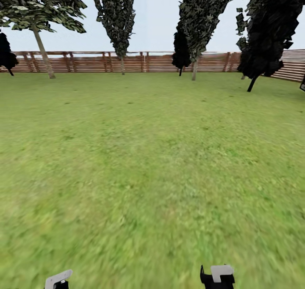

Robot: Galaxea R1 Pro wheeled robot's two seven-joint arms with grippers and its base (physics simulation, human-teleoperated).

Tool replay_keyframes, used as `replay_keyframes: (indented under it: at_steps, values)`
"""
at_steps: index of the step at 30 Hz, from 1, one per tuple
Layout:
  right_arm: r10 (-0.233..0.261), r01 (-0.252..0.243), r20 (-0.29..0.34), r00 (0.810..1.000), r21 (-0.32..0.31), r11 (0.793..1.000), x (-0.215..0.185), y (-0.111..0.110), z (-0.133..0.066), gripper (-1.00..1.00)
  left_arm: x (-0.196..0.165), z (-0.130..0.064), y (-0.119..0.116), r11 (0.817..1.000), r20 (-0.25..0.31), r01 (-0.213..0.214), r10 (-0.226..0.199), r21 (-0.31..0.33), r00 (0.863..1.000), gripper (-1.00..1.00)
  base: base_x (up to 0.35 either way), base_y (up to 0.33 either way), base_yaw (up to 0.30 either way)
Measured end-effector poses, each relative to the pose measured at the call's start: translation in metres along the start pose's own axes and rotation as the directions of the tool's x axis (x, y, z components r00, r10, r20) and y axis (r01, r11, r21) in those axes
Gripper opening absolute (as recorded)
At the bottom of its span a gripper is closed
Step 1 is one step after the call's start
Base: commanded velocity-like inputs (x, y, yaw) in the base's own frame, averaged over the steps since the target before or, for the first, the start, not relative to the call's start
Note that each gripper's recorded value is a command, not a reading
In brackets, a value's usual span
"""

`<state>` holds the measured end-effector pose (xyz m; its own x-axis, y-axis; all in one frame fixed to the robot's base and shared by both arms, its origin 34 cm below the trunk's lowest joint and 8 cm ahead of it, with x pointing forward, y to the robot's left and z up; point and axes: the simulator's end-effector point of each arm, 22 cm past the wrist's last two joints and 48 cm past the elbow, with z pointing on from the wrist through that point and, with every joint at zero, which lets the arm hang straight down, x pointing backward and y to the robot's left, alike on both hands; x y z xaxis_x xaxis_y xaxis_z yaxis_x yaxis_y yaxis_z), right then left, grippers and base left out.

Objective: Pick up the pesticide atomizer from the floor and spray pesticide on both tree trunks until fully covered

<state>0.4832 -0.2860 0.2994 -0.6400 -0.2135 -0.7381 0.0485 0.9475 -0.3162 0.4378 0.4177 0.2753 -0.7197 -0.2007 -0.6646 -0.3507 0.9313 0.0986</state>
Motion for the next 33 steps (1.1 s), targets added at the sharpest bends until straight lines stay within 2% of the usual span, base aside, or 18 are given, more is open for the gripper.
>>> replay_keyframes:
  at_steps: [33]
  values:
    - [0.000,0.000,0.000,1.000,0.000,1.000,0.0002,0.0000,-0.0001,1.00,0.0000,0.0000,-0.0001,1.000,0.000,-0.001,0.001,0.001,1.000,-1.00,0.261,0.223,0.285]
